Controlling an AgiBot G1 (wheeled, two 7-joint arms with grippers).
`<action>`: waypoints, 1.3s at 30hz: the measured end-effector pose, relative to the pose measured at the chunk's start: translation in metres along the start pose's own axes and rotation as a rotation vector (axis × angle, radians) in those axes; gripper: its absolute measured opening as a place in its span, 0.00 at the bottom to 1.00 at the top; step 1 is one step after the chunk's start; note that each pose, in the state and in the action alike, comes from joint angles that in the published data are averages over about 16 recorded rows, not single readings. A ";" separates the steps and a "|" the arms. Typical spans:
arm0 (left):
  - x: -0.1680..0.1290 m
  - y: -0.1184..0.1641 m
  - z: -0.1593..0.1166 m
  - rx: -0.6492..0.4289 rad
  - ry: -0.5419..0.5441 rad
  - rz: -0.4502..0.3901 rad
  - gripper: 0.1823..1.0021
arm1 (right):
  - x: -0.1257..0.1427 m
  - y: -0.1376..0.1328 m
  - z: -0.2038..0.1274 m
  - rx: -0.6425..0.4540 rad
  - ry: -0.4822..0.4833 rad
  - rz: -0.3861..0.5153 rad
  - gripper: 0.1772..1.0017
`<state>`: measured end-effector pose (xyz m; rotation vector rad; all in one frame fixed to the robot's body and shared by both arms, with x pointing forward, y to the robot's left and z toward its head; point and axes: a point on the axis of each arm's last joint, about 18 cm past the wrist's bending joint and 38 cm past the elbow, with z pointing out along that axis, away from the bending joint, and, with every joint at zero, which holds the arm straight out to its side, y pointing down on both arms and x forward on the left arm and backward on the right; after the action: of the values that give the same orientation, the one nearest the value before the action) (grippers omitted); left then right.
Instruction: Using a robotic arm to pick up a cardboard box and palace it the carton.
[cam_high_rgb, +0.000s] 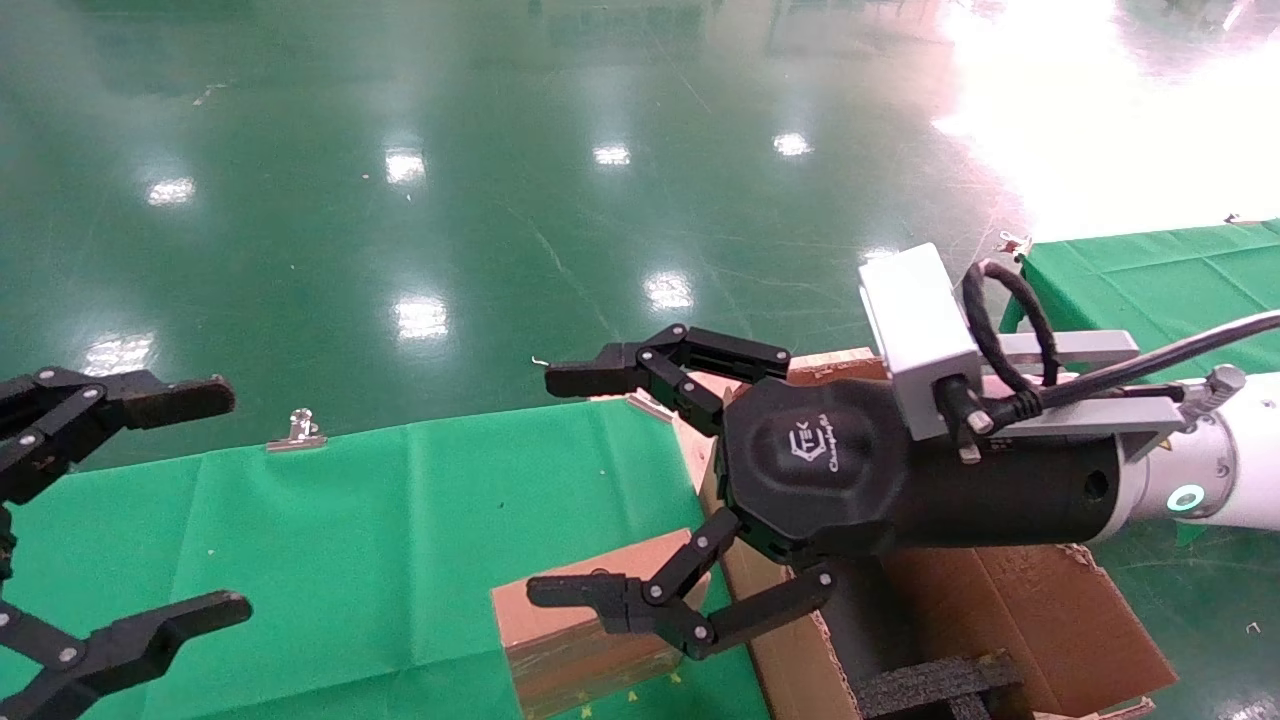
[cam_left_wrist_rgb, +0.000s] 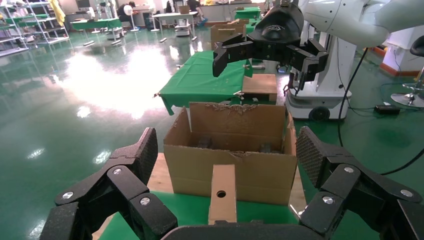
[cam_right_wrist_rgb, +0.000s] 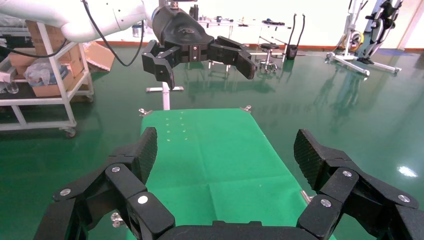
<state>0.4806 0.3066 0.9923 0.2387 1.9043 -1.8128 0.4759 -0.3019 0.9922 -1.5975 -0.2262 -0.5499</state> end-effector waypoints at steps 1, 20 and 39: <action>0.000 0.000 0.000 0.000 0.000 0.000 1.00 | 0.000 0.000 0.000 0.000 0.000 0.000 1.00; 0.000 0.000 0.000 0.000 0.000 0.000 1.00 | 0.000 0.000 0.000 0.000 0.000 0.000 1.00; 0.000 0.000 0.000 0.000 0.000 0.000 0.84 | 0.009 0.008 0.008 -0.102 -0.024 -0.048 1.00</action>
<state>0.4806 0.3066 0.9923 0.2387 1.9043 -1.8128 0.4893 -0.2961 0.9890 -1.7018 -0.2591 -0.5872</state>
